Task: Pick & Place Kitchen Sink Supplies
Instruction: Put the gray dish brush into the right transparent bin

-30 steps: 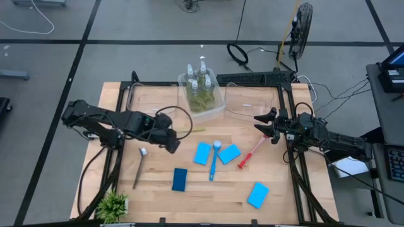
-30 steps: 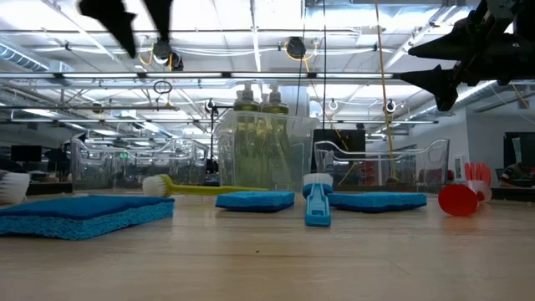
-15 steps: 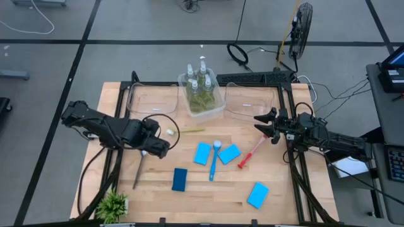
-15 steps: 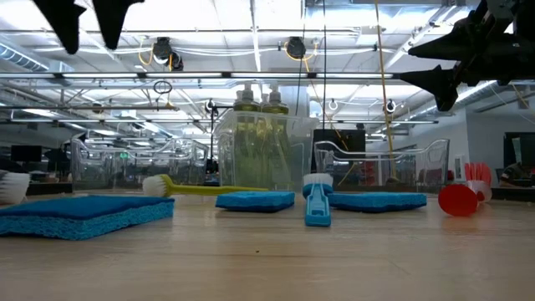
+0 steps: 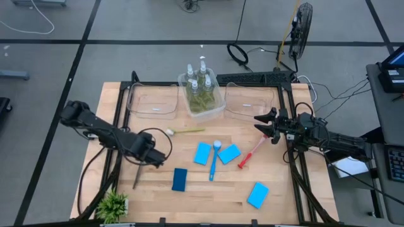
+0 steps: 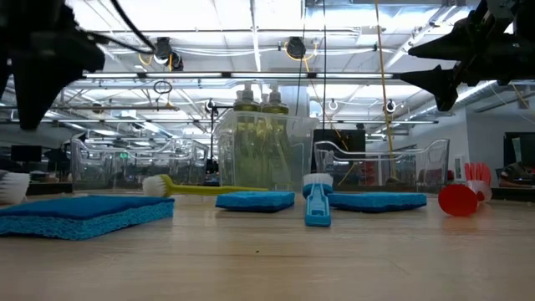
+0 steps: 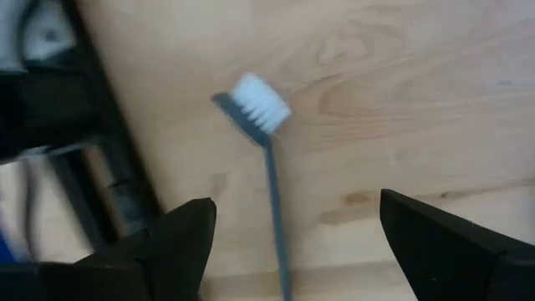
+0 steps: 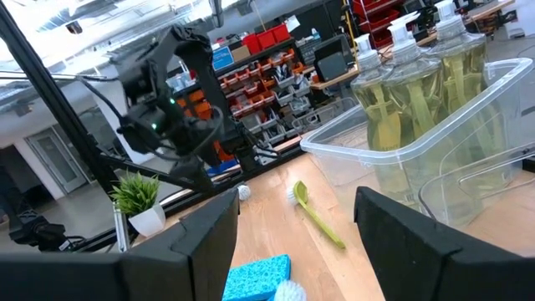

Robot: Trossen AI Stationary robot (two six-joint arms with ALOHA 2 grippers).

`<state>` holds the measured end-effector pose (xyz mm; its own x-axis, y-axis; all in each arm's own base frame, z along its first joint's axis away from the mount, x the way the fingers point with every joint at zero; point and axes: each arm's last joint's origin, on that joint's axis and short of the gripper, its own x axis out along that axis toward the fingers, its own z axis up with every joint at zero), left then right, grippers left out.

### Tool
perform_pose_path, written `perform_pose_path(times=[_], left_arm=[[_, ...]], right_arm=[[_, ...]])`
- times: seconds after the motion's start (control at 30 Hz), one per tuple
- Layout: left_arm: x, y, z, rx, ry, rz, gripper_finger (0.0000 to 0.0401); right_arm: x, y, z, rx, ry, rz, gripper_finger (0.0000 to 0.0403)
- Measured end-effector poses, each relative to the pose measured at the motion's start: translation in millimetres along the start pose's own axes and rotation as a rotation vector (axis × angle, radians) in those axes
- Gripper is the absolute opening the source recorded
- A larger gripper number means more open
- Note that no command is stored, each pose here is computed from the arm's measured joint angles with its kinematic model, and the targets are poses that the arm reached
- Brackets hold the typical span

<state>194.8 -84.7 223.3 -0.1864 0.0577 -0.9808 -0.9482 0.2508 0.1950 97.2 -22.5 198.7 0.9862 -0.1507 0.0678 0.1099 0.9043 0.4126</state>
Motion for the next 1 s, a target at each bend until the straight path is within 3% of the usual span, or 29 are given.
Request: perform_pose_path(times=[0.3,0.67,1.0], left_arm=[[48,16,-5,-0.046,0.075,-0.027,0.0335],[82,17,-5,-0.052,0.126,-0.093,0.033],[99,16,-4,-0.053,0.135,-0.176,0.0233]], right_arm=[[0,0,0,0.0,-0.001,0.0,0.0226],[0,0,0,0.0,0.0,0.0,0.0226],[0,0,0,0.0,-0.001,0.0,0.0226]])
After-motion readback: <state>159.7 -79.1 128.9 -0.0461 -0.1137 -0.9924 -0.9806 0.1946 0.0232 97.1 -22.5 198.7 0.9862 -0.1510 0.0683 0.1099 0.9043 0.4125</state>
